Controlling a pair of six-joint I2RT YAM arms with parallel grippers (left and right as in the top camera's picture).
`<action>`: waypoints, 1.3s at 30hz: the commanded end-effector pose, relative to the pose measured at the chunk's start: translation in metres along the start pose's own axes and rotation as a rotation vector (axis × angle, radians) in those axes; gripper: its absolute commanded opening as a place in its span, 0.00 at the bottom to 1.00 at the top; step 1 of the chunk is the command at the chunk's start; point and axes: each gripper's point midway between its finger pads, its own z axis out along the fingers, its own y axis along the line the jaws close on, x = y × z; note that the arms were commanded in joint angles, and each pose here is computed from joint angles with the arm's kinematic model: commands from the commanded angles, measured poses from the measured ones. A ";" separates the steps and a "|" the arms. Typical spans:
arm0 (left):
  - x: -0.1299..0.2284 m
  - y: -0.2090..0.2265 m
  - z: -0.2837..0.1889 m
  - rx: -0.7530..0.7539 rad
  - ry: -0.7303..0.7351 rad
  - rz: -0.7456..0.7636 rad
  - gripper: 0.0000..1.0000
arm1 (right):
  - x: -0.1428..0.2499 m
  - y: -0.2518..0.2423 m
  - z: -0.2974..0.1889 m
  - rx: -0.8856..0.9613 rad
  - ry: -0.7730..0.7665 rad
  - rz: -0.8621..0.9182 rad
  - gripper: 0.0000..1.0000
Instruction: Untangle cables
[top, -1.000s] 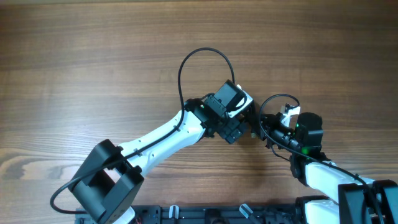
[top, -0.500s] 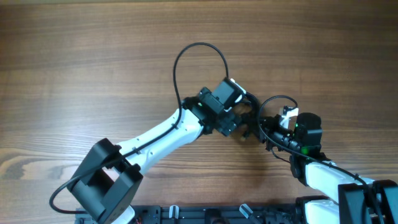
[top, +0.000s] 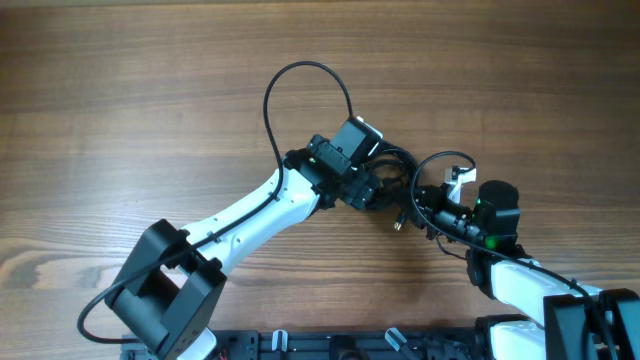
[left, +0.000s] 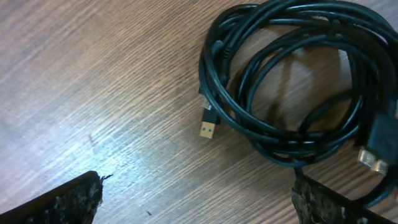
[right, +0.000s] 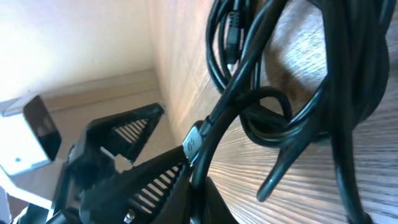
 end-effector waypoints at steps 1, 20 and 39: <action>-0.003 -0.003 0.001 0.021 -0.003 -0.100 1.00 | -0.004 0.012 0.001 -0.034 -0.013 -0.059 0.20; 0.002 0.012 0.004 0.040 0.025 -0.234 1.00 | -0.025 0.035 -0.006 -0.117 -0.106 -0.051 0.99; -0.010 0.023 0.004 0.015 -0.023 -0.287 1.00 | 0.007 0.070 -0.012 -0.250 0.086 0.001 1.00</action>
